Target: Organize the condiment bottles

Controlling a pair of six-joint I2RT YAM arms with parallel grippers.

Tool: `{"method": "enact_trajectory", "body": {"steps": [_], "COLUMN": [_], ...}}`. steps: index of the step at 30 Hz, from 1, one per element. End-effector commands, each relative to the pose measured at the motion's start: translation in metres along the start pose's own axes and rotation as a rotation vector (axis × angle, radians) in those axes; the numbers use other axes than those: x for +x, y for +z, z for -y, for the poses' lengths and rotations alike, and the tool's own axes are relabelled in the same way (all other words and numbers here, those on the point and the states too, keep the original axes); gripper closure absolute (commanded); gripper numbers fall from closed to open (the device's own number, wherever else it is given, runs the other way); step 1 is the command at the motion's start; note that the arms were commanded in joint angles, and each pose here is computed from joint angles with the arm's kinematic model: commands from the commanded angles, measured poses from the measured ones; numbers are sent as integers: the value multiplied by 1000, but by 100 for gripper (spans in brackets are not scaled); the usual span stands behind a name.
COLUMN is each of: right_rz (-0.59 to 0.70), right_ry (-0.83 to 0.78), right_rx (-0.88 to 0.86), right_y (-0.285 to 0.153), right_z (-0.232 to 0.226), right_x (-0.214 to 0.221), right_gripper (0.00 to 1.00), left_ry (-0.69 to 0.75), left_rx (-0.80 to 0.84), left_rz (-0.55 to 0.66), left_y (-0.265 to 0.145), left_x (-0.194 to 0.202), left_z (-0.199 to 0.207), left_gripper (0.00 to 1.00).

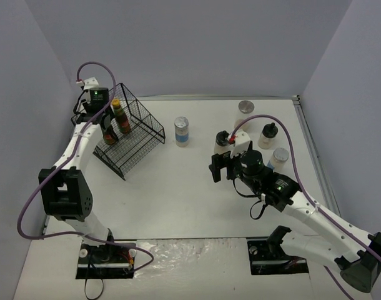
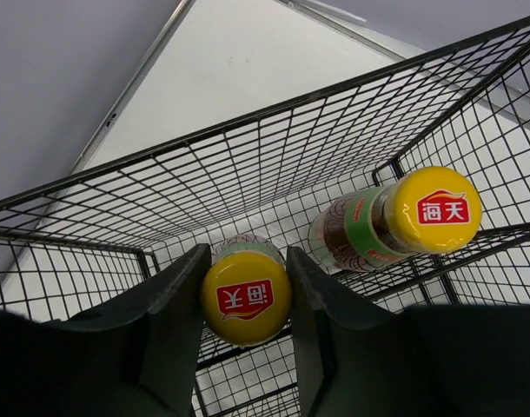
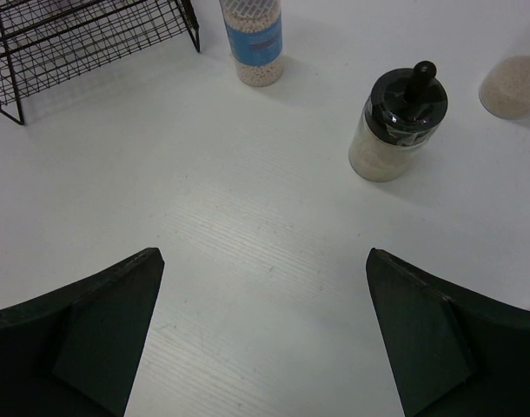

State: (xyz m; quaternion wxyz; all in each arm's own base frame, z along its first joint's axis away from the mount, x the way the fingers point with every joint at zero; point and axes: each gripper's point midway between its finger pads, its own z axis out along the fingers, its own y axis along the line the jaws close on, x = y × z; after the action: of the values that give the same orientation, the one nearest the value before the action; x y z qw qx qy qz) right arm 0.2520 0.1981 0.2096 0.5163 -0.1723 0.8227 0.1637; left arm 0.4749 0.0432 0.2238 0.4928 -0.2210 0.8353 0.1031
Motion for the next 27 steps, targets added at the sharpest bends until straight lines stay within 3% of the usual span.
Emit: {"method": "enact_trajectory", "body": {"steps": [1, 6, 11, 18, 21, 27], "right_rz": [87, 110, 82, 14, -4, 10], "right_ry": [36, 64, 125, 203, 218, 270], "right_rx": [6, 44, 197, 284, 308, 396], "right_y": [-5, -7, -5, 17, 28, 30], "right_z": [2, 8, 39, 82, 92, 120], "right_x": [-25, -33, -29, -28, -31, -40], "right_gripper": [0, 0, 0, 0, 0, 0], "left_ry": [-155, -159, -156, -95, -55, 67], "left_rx": [29, 25, 70, 291, 458, 637], "left_rz": [222, 213, 207, 74, -27, -159], "left_y": [-40, -54, -79, -133, -154, -188], "left_x": [-77, -80, -90, -72, -46, 12], "left_z": [-7, -14, -14, 5, 26, 55], "left_gripper": [60, 31, 6, 3, 3, 3]}}
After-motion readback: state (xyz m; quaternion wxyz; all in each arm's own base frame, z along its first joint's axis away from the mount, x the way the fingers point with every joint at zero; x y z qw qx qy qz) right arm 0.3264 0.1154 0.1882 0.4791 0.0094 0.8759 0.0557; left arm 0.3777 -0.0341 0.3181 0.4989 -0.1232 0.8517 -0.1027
